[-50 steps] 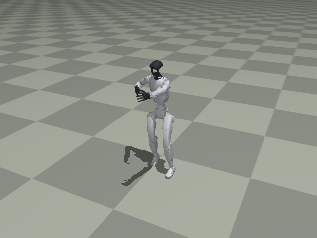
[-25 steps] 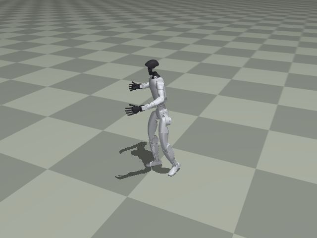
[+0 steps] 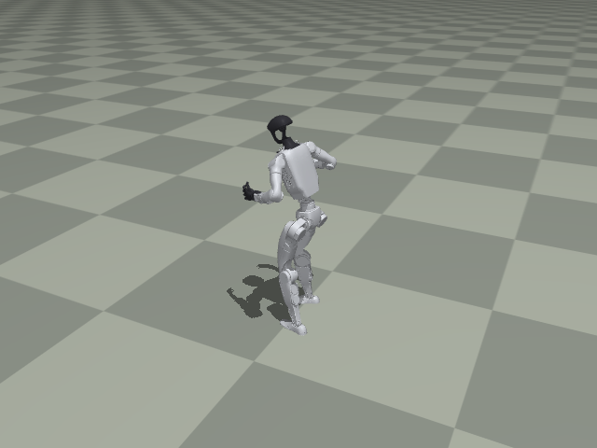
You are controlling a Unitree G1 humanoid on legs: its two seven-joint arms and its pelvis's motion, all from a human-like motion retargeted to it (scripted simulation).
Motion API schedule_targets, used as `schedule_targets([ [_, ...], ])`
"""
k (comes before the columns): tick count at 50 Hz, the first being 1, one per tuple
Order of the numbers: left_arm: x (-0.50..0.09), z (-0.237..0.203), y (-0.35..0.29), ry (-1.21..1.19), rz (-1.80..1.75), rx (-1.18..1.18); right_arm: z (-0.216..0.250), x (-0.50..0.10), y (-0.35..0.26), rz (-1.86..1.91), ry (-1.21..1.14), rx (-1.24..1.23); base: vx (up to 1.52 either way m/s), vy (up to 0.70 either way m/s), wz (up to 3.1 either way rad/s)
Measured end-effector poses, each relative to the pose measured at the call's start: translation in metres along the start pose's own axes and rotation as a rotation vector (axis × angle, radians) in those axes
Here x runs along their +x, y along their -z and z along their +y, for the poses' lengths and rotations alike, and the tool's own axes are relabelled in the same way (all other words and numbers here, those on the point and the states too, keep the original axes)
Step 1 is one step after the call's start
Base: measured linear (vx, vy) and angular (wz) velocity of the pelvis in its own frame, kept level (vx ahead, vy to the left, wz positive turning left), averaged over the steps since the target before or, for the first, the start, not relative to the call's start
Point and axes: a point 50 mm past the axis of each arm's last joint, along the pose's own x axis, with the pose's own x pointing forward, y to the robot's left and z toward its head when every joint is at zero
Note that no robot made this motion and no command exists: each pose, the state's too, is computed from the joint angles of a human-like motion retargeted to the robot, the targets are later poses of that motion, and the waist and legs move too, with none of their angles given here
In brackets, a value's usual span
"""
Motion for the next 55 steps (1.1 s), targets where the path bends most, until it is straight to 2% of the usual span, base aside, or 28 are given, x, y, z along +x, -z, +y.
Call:
schedule_targets([
  [5,0.024,-0.009,-0.005,0.095,-0.025,0.096,-0.006,0.011,0.023,0.034,0.09,0.202,-0.12,0.1,-2.1],
  [9,0.033,-0.023,-0.015,0.157,-0.078,0.076,-0.013,0.02,0.027,0.05,0.101,0.217,0.04,0.03,-2.08],
  [15,0.036,-0.038,-0.032,0.214,-0.146,-0.007,-0.03,0.054,0.001,-0.044,0.125,-0.029,0.1,-0.06,-1.75],
  [20,0.039,-0.04,-0.036,0.288,-0.14,0.06,-0.038,0.104,-0.038,-0.188,0.194,-0.239,0.18,-0.21,-1.79],
  [27,0.029,-0.032,-0.036,0.4,-0.057,0.103,-0.016,0.19,-0.102,-0.33,0.225,-0.459,0.26,-0.36,-1.54],
  [33,0.02,-0.016,-0.048,0.247,-0.049,-0.106,-0.006,0.231,-0.185,-0.487,0.442,-0.46,0.4,-0.23,-1.54],
  [37,0.007,-0.008,-0.052,0.172,-0.035,-0.225,-0.038,0.225,-0.217,-0.512,0.663,-0.425,0.61,-0.12,-0.94],
  [42,-0.003,0.004,-0.065,0.107,-0.111,-0.176,-0.075,0.207,-0.23,-0.455,0.816,-0.498,0.68,0.02,-0.37],
  [49,0.002,0.023,-0.094,-0.048,-0.276,0.024,-0.049,0.215,-0.251,-0.504,0.769,-0.473,0.63,0.03,-0.02],
  [55,0.023,0.008,-0.116,-0.043,-0.464,0.147,-0.01,0.241,-0.234,-0.489,0.63,-0.474,0.63,-0.06,0.25],
])
